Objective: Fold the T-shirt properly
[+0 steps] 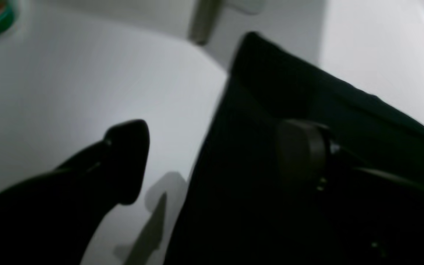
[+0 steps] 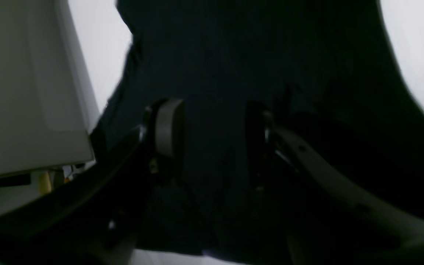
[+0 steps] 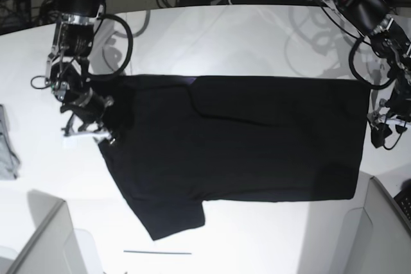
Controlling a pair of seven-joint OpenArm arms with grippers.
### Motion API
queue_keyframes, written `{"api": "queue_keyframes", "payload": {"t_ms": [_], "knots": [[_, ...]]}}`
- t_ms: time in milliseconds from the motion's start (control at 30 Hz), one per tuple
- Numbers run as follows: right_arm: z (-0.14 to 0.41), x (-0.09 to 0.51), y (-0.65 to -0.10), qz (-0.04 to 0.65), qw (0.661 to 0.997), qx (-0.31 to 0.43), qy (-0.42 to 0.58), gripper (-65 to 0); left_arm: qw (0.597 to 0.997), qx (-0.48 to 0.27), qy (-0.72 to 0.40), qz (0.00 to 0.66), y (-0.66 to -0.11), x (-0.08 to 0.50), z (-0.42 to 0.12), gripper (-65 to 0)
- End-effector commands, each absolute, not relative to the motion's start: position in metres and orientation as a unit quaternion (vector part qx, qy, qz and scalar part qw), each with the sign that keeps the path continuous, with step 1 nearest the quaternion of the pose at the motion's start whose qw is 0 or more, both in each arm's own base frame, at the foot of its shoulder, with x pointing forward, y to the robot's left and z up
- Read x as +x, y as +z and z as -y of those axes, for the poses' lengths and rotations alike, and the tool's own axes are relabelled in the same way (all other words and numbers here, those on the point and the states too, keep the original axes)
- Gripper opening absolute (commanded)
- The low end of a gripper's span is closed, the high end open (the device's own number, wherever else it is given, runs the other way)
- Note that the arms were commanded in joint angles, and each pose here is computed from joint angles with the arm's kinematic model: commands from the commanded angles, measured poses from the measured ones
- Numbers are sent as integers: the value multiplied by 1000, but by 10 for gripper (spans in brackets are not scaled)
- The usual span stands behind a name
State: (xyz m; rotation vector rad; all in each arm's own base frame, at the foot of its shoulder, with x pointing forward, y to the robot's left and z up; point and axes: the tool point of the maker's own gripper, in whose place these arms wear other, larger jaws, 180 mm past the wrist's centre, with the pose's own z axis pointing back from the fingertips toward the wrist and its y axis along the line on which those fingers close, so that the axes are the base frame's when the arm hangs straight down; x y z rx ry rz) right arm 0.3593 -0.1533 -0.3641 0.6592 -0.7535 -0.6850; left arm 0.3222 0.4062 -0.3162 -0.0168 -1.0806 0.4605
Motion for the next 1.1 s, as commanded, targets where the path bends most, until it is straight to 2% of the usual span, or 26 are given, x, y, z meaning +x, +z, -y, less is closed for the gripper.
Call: {"api": "queue_keyframes", "payload": {"t_ms": [0, 200, 300, 467, 567, 667, 800, 1067], "knots": [[157, 369, -345, 381, 811, 316, -312, -395, 817, 10, 211, 537, -292, 326, -421, -132], [159, 351, -322, 423, 799, 306, -298, -398, 799, 73, 186, 568, -252, 292, -441, -132], [158, 333, -316, 441, 795, 298, -293, -398, 795, 65, 149, 585, -247, 265, -426, -132], [162, 299, -314, 452, 793, 280, -298, -399, 820, 42, 136, 555, -275, 218, -410, -133], [165, 279, -329, 452, 783, 266, -334, -399, 831, 34, 147, 535, -291, 199, -405, -133], [170, 253, -357, 415, 782, 235, -401, -387, 840, 29, 155, 519, -303, 186, -400, -133], [173, 233, -379, 378, 789, 211, -435, -306, 849, 27, 160, 502, -315, 174, -396, -133], [188, 209, -438, 313, 803, 174, -476, -297, 853, 30, 159, 496, -316, 169, -397, -133]]}}
